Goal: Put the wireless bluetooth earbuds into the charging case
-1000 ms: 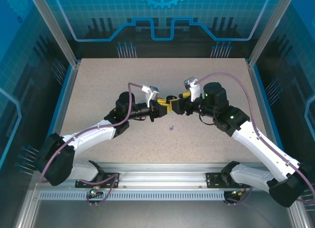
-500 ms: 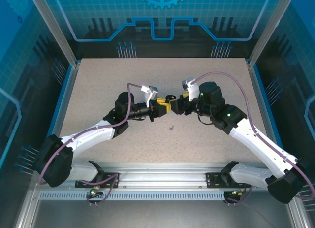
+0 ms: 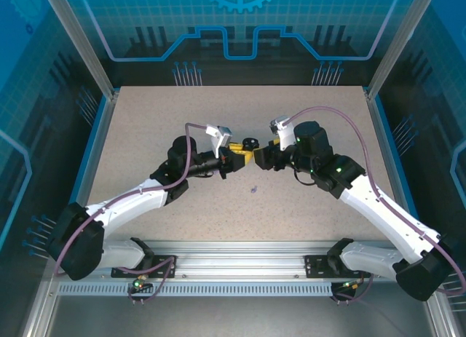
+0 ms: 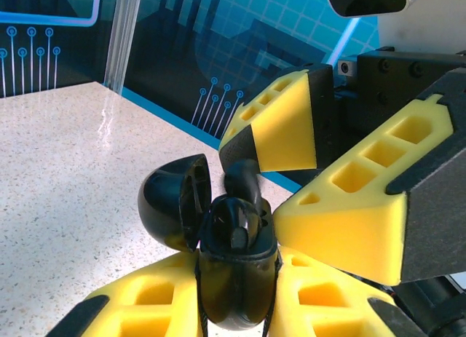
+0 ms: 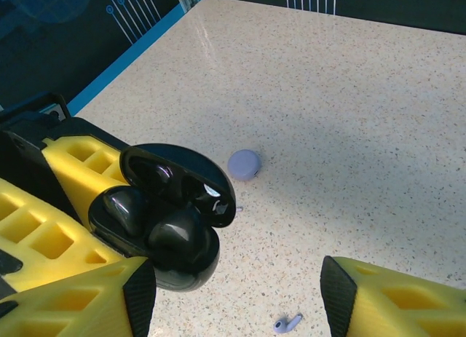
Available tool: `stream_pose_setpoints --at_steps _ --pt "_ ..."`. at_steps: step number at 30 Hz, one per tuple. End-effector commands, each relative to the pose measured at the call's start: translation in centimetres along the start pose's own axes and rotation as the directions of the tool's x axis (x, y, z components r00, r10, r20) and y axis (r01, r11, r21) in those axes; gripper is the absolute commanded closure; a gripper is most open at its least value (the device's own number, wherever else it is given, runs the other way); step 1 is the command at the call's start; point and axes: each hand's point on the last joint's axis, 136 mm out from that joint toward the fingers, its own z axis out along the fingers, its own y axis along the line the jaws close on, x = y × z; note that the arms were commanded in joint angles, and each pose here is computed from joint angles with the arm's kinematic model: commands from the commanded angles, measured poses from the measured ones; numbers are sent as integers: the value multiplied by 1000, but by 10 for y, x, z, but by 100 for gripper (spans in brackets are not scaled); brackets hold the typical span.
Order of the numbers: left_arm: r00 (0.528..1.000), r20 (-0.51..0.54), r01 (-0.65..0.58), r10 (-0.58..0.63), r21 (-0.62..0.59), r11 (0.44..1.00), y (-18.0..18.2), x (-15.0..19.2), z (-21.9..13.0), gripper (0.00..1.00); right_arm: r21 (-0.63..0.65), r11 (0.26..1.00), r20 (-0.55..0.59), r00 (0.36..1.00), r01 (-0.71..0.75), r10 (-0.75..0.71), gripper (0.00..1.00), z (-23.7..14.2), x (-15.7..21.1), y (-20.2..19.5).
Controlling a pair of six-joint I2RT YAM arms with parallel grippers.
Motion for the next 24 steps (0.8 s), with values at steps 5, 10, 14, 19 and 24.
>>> stream_pose_setpoints --at_steps 5,10,14,19,24 --pt "998 33 -47 46 14 999 -9 -9 -5 100 42 999 14 1000 22 -23 35 -11 -7 -3" --pt "998 30 -49 48 15 999 -9 -8 -5 100 13 999 25 999 31 -31 35 -14 -9 2" --pt "999 22 -50 50 16 999 -9 -6 -6 100 -43 998 49 998 42 -40 35 -20 -13 13" --pt "999 10 -47 47 23 999 -9 -1 -6 100 7 1000 96 995 28 -29 32 -32 -18 5" --pt "998 4 -60 59 47 997 -13 1 -7 100 140 990 78 997 -35 24 32 -34 -11 -24"
